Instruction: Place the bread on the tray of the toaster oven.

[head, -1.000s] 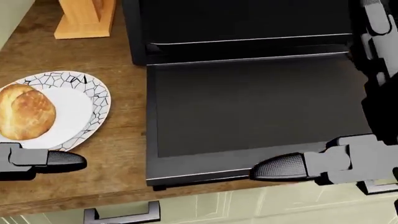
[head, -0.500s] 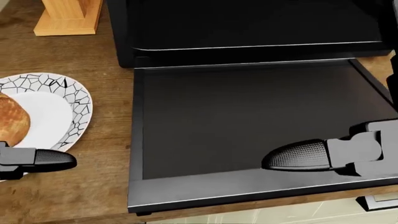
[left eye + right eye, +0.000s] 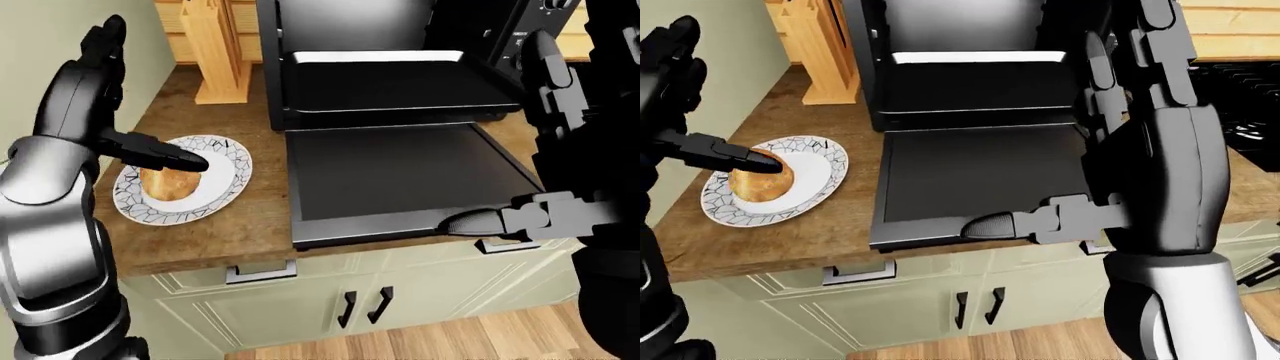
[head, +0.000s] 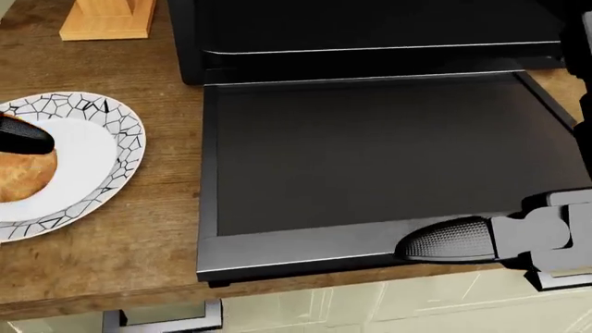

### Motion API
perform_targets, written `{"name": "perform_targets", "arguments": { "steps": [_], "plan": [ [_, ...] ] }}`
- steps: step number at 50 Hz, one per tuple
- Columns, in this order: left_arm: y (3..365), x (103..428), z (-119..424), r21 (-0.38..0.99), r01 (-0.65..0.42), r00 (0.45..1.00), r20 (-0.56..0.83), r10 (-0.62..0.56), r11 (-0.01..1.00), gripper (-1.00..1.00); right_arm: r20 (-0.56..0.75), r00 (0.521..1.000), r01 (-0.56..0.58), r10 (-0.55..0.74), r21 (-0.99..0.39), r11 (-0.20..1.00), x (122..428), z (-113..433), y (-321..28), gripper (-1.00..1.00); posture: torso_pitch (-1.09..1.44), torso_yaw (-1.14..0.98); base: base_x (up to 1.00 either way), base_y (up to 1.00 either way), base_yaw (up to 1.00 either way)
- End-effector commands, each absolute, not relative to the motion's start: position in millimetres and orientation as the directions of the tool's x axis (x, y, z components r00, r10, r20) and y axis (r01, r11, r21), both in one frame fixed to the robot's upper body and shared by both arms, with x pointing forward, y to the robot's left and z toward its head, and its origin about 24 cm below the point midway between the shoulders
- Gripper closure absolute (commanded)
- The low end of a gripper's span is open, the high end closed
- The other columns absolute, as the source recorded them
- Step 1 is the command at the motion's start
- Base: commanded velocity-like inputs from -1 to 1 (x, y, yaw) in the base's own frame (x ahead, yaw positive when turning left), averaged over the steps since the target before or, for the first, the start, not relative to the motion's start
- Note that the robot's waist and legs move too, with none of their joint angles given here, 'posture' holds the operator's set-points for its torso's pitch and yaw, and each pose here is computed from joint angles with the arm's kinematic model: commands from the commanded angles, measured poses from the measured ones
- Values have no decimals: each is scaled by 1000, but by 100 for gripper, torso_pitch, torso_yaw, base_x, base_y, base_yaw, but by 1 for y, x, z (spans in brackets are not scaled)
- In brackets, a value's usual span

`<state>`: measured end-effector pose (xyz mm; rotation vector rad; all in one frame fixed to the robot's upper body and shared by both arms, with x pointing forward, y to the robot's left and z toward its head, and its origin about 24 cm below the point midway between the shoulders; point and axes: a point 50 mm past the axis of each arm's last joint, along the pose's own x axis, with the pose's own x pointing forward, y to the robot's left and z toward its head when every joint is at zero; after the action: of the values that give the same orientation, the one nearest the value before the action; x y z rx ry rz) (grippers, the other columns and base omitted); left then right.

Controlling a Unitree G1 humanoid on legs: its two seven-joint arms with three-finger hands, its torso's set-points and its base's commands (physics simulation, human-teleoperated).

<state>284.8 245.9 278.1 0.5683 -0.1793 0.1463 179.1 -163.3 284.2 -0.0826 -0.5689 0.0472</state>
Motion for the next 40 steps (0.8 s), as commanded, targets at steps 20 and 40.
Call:
{"name": "perform_targets", "arguments": {
  "steps": [20, 40],
  "plan": [
    [261, 314, 276, 633, -187, 978, 189, 83, 751, -100, 587, 808, 6, 47, -89, 996, 175, 288, -168, -100, 0, 0, 0, 0, 0],
    [272, 327, 255, 669, -171, 985, 124, 118, 724, -100, 587, 808, 7, 47, -90, 996, 175, 289, -168, -100, 0, 0, 0, 0, 0]
  ]
}}
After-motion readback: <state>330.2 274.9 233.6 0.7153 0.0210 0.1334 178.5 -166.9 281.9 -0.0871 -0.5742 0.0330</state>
